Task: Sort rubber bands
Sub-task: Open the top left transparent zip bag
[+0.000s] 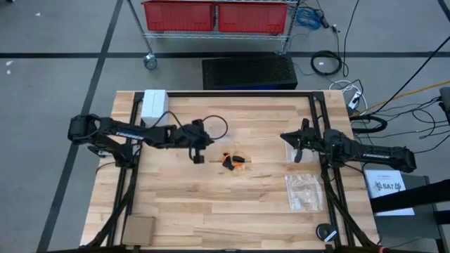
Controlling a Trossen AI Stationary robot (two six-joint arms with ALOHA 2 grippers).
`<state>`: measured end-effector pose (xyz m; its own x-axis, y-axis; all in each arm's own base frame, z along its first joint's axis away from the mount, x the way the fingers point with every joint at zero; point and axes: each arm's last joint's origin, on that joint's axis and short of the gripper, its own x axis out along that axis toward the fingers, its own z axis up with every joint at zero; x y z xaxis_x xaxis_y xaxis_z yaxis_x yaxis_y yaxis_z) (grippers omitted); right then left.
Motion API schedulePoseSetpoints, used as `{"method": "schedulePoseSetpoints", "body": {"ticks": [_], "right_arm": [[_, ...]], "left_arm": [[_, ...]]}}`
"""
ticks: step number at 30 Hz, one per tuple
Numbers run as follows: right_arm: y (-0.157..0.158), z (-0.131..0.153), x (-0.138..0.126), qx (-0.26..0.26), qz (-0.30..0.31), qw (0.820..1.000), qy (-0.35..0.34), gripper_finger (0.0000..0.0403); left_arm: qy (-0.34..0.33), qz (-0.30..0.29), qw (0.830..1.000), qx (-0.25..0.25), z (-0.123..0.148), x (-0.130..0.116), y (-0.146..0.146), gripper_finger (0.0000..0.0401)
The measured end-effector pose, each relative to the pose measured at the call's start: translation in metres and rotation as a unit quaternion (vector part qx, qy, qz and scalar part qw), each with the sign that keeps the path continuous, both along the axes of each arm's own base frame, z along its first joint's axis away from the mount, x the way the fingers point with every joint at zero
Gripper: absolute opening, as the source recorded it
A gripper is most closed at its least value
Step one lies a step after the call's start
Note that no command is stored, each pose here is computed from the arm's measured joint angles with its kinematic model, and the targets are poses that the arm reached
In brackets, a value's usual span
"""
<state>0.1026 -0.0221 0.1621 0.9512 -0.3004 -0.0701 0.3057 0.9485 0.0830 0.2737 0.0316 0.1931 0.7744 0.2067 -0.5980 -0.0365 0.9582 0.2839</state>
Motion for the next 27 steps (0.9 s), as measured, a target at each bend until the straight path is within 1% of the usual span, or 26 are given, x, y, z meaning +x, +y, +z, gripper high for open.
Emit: {"method": "schedulePoseSetpoints", "body": {"ticks": [3,7,12,18,20,23,27], "right_arm": [[0.0,0.003,0.0,0.01,-0.001,1.0,-0.018,0.0],[0.0,0.012,0.0,0.012,0.0,0.997,-0.071,0.0],[0.0,0.02,0.0,0.022,0.002,0.993,-0.114,0.0],[0.0,0.014,0.007,0.06,0.015,0.994,-0.089,0.0003],[0.0,0.012,0.01,0.053,0.026,0.995,-0.076,0.0006],[0.001,0.014,0.016,0.025,0.035,0.996,-0.073,0.001],[0.001,0.026,0.028,0.004,0.043,0.998,-0.055,0.0011]], "left_arm": [[-0.011,0.001,1.0,-0.01,0.005,0.003,-0.004,0.0],[-0.026,0.004,0.999,-0.025,0.012,0.007,-0.008,0.0],[-0.045,0.013,0.998,-0.037,0.022,0.012,-0.008,0.0],[-0.059,0.013,0.997,-0.036,0.031,0.016,-0.008,0.0],[-0.065,0.012,0.997,-0.035,0.035,0.018,-0.008,0.0],[-0.073,0.013,0.997,-0.033,0.04,0.02,-0.006,0.0],[-0.077,0.023,0.996,-0.032,0.043,0.02,0.0,0.0]]}}
